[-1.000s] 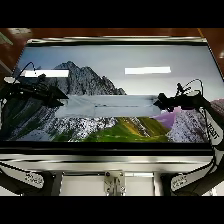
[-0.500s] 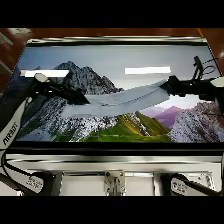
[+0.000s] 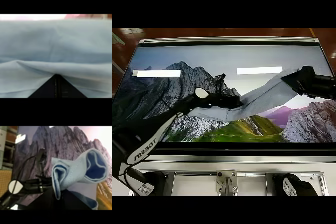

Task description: Fold the shirts.

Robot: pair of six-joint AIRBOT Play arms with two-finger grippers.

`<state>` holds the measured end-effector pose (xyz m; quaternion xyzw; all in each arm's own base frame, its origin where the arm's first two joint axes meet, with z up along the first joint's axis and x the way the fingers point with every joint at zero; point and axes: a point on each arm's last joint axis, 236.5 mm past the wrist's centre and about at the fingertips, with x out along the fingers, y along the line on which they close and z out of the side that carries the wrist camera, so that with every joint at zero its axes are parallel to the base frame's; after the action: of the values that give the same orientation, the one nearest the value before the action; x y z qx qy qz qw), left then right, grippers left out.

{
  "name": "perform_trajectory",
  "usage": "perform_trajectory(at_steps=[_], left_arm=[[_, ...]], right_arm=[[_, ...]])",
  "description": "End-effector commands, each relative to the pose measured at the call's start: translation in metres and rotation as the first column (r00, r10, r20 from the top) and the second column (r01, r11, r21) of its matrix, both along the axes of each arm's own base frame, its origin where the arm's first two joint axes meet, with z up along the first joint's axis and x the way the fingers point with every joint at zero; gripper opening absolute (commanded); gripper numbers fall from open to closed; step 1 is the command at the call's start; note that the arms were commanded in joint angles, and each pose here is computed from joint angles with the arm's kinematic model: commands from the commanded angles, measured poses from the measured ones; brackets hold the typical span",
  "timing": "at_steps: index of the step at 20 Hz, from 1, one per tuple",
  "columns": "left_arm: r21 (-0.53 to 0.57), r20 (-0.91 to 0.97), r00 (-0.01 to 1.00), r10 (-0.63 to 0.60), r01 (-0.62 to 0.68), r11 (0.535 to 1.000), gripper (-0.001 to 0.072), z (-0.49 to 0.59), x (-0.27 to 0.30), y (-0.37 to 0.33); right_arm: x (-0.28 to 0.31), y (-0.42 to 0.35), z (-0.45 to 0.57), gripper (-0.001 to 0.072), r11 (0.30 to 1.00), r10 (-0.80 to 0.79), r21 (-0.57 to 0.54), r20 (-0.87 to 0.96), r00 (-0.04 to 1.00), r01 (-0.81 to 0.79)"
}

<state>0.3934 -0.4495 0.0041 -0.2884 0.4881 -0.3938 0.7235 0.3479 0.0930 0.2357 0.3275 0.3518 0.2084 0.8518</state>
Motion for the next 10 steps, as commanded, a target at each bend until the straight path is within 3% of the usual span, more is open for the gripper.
perform_trajectory(at_steps=[1, 5, 8, 10], left_arm=[[-0.074, -0.076, 0.996, 0.044, -0.049, 0.996, 0.0043, -0.010, -0.019, -0.045], [-0.110, -0.172, 0.985, 0.000, -0.019, 0.994, 0.0042, -0.030, -0.023, -0.045], [-0.116, -0.053, 0.998, 0.037, -0.043, 0.992, 0.0041, 0.004, 0.029, 0.010], [-0.064, 0.068, 0.995, 0.071, -0.067, 0.996, 0.0041, 0.036, 0.064, 0.071]], right_arm=[[-0.016, 0.006, 0.014, 0.0065, 0.999, -0.015, 0.036, -0.005, 1.000, 0.016], [-0.015, -0.002, 0.007, 0.0065, 0.999, -0.035, -0.002, -0.017, 0.999, 0.035], [-0.012, -0.016, -0.007, 0.0065, 0.995, -0.072, -0.073, -0.041, 0.997, 0.069], [-0.007, -0.014, -0.012, 0.0065, 0.997, -0.065, -0.057, -0.059, 0.996, 0.061]])
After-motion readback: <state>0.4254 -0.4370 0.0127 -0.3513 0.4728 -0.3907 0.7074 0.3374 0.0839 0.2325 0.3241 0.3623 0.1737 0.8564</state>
